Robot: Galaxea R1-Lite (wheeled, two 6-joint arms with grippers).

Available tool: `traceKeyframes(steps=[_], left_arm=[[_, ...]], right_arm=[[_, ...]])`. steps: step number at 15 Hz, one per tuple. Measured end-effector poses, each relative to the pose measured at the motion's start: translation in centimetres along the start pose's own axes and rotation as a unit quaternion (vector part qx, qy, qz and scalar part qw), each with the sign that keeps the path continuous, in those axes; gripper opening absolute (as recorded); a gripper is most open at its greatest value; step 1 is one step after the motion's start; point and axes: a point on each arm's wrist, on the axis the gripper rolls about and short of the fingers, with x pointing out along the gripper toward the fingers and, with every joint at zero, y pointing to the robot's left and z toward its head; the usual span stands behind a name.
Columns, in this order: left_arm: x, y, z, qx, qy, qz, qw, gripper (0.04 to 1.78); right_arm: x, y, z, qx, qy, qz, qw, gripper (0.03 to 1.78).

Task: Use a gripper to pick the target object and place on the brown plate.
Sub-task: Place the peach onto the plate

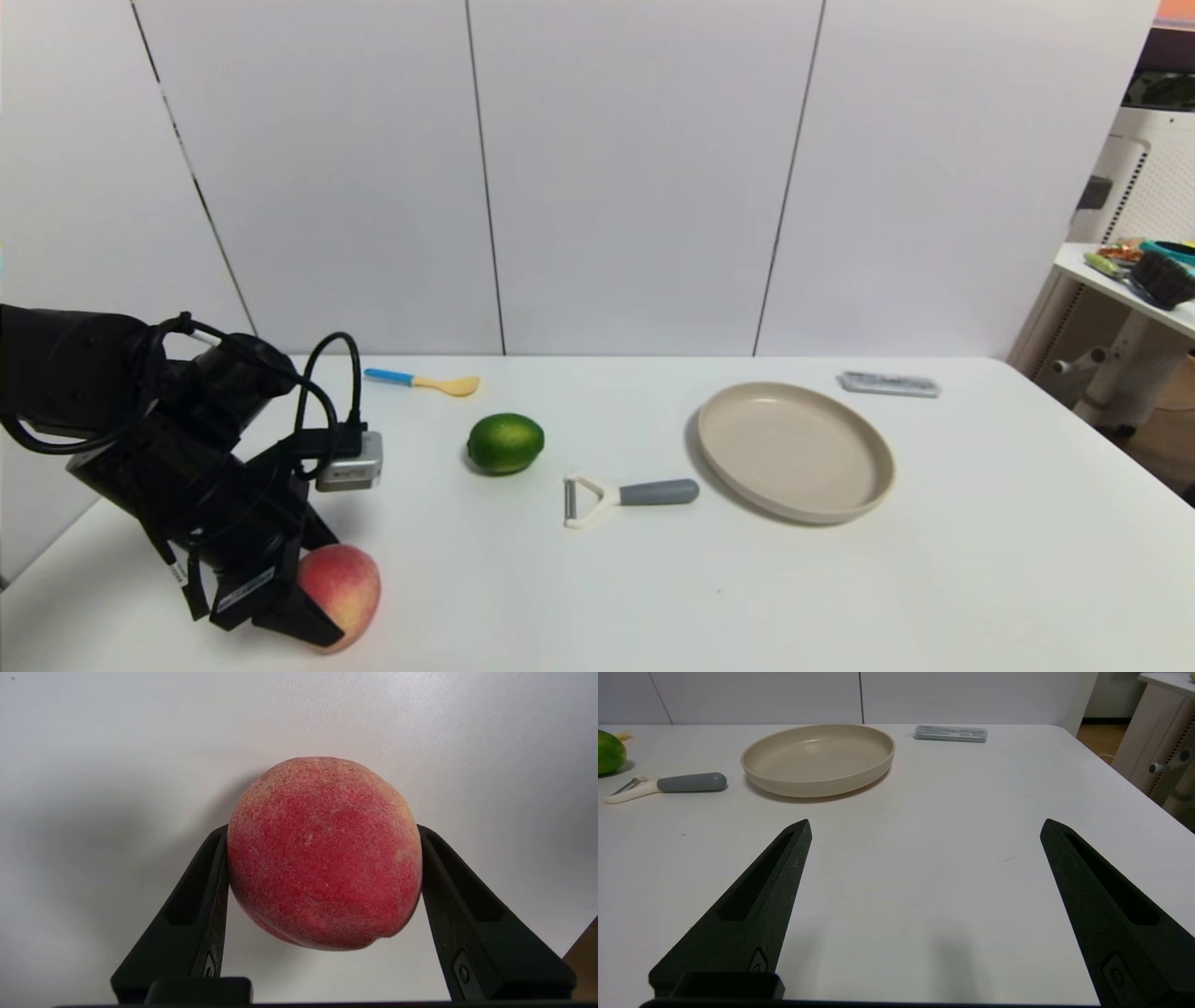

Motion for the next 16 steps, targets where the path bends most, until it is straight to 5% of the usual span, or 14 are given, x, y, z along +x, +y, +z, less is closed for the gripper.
traceKeyframes(steps=[4,8,16], left_arm=[[-2.9,0.3,3.7,0.028,-0.054,0.057,0.997,1.20],[-5.2,0.0,11.1,0.065,-0.161,0.113,0.978,1.20],[4.0,-4.0,25.4,0.067,-0.403,0.104,0.907,1.19]], right_arm=[[0.0,0.0,0.0,0.000,0.000,0.000,1.0000,1.69],[0.0,0.0,0.0,0.000,0.000,0.000,1.0000,1.69],[0.0,0.0,0.0,0.000,0.000,0.000,1.0000,1.69]])
